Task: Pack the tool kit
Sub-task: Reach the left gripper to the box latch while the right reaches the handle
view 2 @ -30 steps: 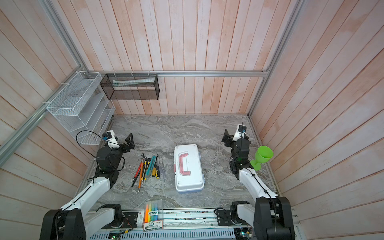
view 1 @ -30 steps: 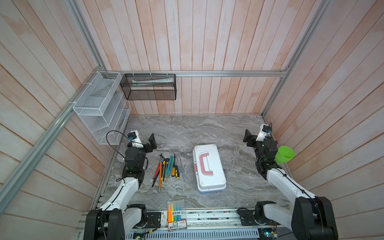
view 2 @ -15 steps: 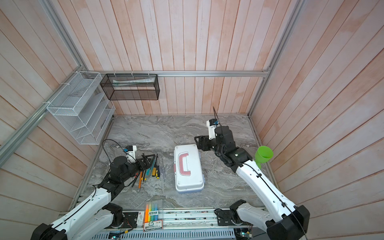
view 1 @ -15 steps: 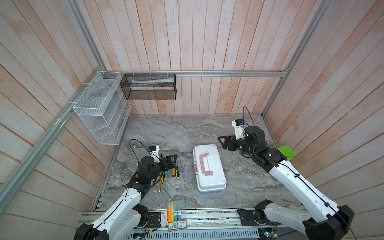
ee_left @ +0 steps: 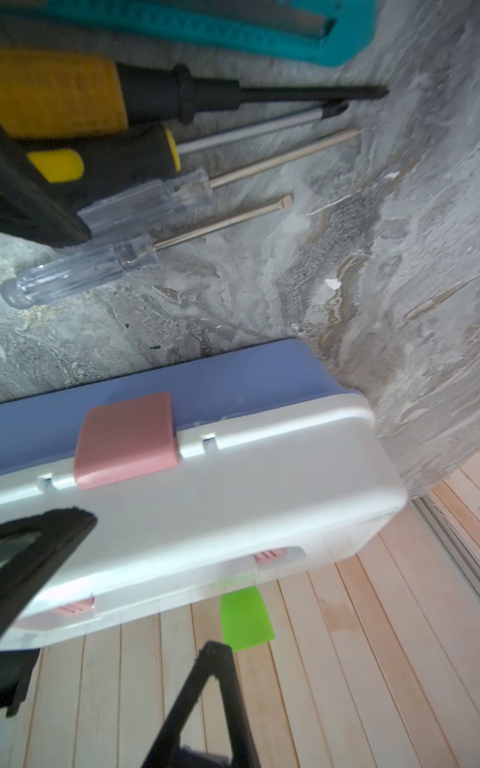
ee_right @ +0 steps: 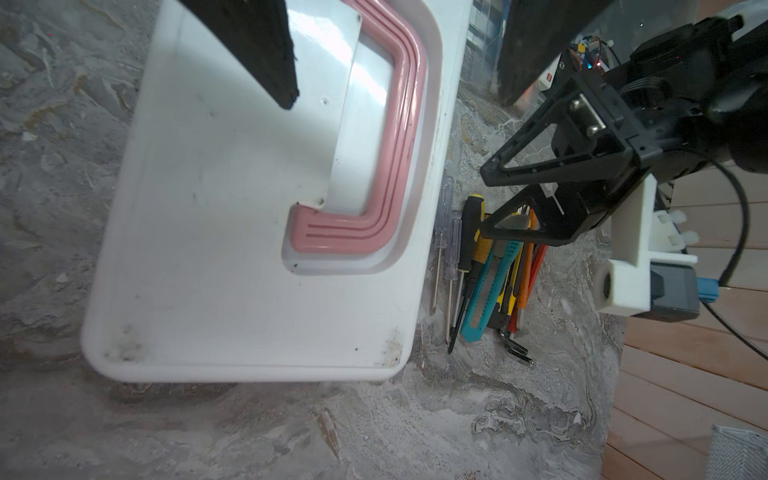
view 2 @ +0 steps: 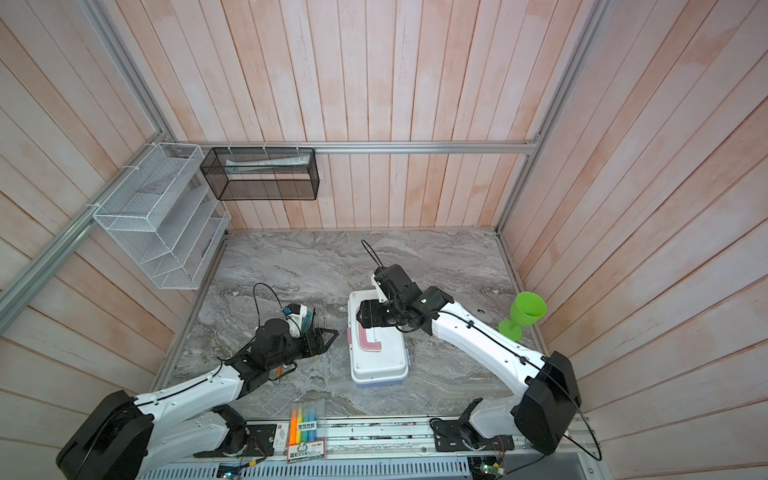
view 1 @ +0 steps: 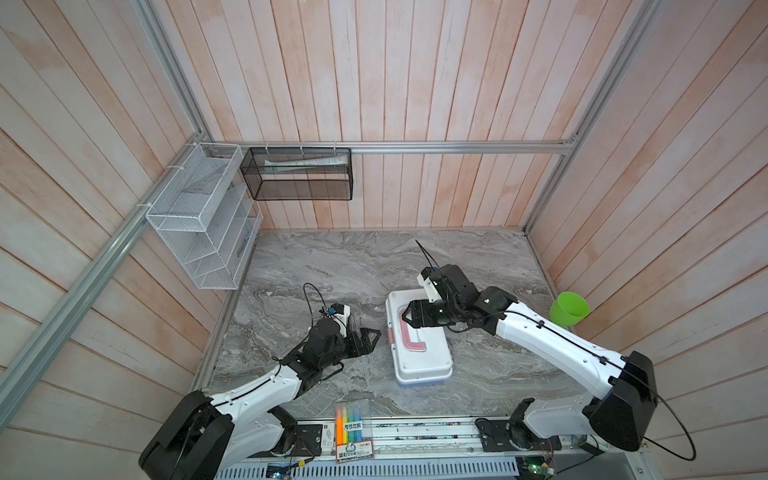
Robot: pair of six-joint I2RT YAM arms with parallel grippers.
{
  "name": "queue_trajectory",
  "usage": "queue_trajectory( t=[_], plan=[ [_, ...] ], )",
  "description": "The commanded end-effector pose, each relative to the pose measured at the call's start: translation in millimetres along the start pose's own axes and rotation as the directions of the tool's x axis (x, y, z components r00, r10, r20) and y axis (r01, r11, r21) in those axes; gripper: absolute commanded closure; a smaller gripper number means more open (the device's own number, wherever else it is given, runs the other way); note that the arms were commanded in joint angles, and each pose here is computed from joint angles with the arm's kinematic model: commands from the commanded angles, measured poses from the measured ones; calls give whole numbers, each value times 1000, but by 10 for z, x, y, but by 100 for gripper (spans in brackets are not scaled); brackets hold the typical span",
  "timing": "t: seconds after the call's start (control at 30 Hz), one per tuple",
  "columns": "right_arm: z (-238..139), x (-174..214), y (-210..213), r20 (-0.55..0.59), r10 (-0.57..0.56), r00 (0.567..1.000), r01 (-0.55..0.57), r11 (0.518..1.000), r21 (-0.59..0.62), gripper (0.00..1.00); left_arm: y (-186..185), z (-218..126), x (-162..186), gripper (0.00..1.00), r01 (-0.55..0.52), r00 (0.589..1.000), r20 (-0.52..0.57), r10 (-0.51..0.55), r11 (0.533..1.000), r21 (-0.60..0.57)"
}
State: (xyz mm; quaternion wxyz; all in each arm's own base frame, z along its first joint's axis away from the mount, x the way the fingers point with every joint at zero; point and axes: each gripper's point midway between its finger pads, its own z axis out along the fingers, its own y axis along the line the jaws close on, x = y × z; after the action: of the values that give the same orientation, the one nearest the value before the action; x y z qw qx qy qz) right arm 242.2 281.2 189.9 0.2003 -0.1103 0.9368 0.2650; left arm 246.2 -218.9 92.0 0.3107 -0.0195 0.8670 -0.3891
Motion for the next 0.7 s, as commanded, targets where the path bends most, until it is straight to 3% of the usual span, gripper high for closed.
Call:
queue_trajectory(
  t=[0.0,0.67],
  plan=[
    [65,0,138,-19,22,1000,-22,999,-28,25,-84,69,-19,0,-18,1000,22,17,1000,14],
    [537,102,173,-81,48,996,-49,999,-11,25,-10,134,22,0,-32,999,27,33,999,-38]
  ],
)
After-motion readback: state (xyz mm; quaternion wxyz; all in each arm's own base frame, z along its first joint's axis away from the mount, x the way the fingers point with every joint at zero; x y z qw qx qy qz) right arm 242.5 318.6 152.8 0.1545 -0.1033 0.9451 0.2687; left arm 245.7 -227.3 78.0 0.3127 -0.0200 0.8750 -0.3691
